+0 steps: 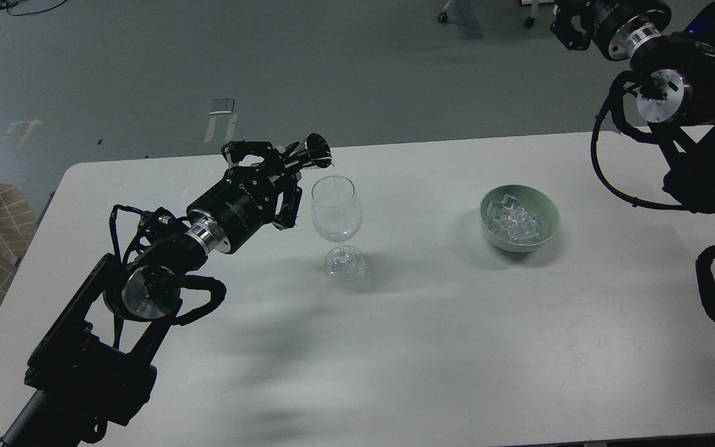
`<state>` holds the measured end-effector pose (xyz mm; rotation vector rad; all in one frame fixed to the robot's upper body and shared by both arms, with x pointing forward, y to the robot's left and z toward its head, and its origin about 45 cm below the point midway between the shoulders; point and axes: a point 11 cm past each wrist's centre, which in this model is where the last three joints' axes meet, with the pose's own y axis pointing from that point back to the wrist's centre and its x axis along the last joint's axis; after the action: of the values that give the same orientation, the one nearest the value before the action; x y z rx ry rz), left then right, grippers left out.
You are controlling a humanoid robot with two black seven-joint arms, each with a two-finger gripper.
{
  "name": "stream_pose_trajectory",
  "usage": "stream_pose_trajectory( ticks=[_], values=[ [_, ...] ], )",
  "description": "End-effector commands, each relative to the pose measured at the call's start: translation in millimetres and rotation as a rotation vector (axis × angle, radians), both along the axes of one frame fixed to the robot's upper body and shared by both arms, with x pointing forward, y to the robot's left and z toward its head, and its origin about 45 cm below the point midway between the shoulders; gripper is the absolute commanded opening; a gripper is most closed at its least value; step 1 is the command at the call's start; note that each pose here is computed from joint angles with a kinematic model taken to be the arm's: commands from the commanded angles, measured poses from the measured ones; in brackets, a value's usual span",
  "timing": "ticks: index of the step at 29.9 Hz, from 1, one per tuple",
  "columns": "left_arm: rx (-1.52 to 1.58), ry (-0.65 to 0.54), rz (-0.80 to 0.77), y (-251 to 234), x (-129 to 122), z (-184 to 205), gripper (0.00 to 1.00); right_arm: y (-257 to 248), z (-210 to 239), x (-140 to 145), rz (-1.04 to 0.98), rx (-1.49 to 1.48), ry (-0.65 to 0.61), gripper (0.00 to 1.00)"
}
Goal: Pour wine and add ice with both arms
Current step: 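Tilt the jigger with the left gripper to pour into the glass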
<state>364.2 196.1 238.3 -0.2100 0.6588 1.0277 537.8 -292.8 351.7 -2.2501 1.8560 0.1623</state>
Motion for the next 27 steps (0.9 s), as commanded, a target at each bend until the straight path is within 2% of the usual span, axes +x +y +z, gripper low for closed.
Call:
stream_pose_trajectory(
  ticks=[1, 27],
  values=[
    [0.008, -0.008, -0.006, 1.3, -0.4, -0.4, 0.04, -0.6, -0.3, -0.1, -0.001, 0.000, 0.001, 1.00],
    [0.215, -0.106, -0.038, 2.4, -2.5, -6.5, 0.04, 3.7, -1.0, 0.1, 0.006, 0.004, 0.001, 1.00]
  ],
)
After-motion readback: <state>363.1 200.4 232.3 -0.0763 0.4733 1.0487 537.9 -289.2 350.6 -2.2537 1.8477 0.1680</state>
